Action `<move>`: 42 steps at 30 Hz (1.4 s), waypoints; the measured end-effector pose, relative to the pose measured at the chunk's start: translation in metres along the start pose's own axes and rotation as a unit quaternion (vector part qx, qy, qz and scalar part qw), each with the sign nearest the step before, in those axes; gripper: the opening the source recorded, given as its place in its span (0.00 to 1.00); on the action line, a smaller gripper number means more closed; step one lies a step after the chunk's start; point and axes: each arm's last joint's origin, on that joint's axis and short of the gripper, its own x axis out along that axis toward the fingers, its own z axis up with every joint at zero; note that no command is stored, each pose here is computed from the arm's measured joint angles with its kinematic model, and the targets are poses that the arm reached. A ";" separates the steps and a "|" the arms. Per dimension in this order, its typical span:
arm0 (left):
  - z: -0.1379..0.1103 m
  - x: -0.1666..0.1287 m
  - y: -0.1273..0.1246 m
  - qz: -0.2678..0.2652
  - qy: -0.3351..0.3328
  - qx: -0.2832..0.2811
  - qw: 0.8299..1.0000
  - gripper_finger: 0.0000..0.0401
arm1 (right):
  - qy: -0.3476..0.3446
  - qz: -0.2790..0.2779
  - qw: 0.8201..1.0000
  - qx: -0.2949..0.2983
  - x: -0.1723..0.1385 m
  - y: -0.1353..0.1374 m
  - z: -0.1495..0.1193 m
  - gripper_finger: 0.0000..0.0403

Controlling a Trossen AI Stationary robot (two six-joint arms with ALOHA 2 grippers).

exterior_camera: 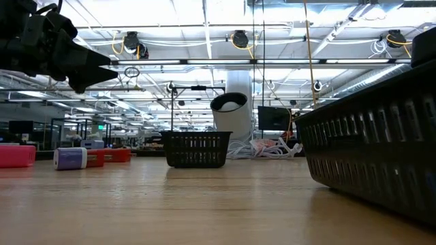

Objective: Pick & Place Office items
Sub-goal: Put the black digital timer into the bottom black basket

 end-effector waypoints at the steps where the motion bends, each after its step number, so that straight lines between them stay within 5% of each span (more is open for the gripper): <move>1: 0.000 0.000 0.000 0.000 0.000 0.000 1.000 0.66 | 0.001 -0.001 1.000 -0.001 0.000 0.000 0.000 0.60; 20: 0.000 0.000 0.000 0.000 -0.001 0.000 1.000 0.66 | 0.008 -0.001 1.000 -0.008 0.001 0.000 -0.002 0.48; 42: 0.000 0.000 0.000 0.000 -0.001 0.000 1.000 0.66 | 0.128 -0.046 0.990 0.023 -0.002 -0.013 -0.023 0.42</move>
